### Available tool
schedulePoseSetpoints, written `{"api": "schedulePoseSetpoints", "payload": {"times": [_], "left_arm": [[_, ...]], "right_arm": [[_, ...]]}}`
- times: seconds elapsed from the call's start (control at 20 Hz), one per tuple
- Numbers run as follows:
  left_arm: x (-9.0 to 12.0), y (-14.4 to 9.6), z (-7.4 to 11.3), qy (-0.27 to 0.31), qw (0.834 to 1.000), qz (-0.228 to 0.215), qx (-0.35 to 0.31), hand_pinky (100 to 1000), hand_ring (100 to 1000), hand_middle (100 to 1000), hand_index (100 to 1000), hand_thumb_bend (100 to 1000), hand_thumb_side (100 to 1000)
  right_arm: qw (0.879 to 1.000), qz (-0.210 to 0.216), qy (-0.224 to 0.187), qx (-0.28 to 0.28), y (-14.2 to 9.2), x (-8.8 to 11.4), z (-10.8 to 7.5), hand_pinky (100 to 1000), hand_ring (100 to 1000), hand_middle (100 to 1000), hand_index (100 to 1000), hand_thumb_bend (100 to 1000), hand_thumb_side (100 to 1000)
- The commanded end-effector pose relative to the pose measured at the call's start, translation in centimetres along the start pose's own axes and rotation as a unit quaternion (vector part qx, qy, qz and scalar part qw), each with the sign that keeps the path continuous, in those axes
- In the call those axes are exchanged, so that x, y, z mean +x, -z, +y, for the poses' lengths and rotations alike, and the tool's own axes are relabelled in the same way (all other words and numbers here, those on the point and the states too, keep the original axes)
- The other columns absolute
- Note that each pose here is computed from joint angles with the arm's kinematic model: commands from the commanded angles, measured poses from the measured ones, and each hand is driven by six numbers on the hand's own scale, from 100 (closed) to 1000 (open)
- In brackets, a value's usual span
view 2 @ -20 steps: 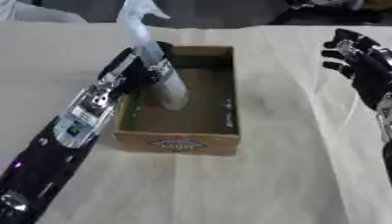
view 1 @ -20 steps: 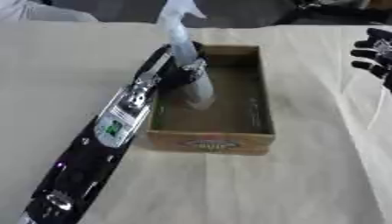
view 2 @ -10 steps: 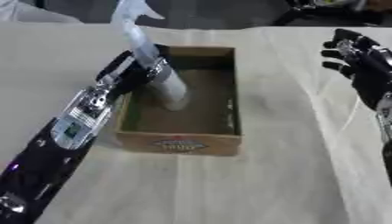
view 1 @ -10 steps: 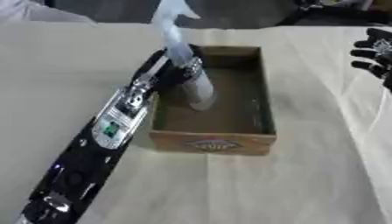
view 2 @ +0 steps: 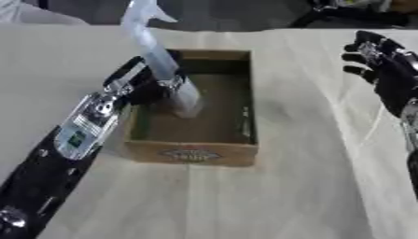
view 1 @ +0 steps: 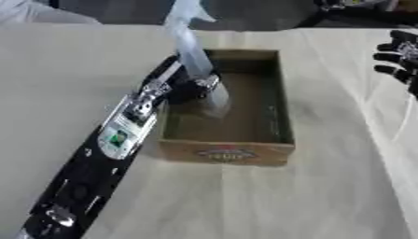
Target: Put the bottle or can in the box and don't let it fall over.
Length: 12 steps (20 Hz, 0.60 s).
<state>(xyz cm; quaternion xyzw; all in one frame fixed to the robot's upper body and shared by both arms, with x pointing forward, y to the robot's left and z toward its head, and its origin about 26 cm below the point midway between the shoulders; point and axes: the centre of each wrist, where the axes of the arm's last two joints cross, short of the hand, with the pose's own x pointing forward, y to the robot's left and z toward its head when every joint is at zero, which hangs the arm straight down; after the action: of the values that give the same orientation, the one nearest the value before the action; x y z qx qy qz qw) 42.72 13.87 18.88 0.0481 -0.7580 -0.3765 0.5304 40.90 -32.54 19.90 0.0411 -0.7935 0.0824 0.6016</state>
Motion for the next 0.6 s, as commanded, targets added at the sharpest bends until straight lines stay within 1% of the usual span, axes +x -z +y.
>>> {"api": "schedulePoseSetpoints", "payload": {"times": [0.05,0.25,0.35,0.45,0.5,0.55,0.6], "left_arm": [[0.2,-0.3,1.2,0.025,1.000,-0.001,0.013,1000,1000,867,914,100,366],[1.2,-0.9,1.8,0.053,0.998,-0.020,0.032,1000,1000,870,928,100,373],[1.9,-1.6,2.5,0.075,0.995,-0.033,0.050,1000,1000,870,931,100,368],[2.7,-2.4,3.1,0.096,0.992,-0.046,0.063,1000,1000,869,931,100,339],[3.1,-2.7,3.3,0.105,0.991,-0.053,0.066,1000,1000,869,932,100,310],[3.5,-3.0,3.4,0.114,0.989,-0.059,0.067,1000,1000,868,932,100,305],[3.9,-3.2,3.5,0.123,0.988,-0.067,0.068,1000,1000,864,927,100,275]], "right_arm": [[1.000,-0.012,-0.011,-0.001,0.2,1.1,-0.5,834,819,705,875,100,378],[1.000,-0.011,-0.012,-0.002,0.2,1.1,-0.6,834,818,703,874,100,379],[1.000,-0.010,-0.014,-0.005,0.0,1.1,-0.8,834,817,702,874,100,379],[1.000,-0.009,-0.015,-0.007,0.0,1.1,-0.9,834,817,702,873,100,380],[1.000,-0.009,-0.015,-0.007,-0.1,1.1,-0.9,835,817,702,873,100,381],[1.000,-0.008,-0.015,-0.007,-0.1,1.1,-0.9,835,817,702,873,100,381],[1.000,-0.008,-0.015,-0.007,-0.1,1.1,-0.9,835,817,701,873,100,381]]}}
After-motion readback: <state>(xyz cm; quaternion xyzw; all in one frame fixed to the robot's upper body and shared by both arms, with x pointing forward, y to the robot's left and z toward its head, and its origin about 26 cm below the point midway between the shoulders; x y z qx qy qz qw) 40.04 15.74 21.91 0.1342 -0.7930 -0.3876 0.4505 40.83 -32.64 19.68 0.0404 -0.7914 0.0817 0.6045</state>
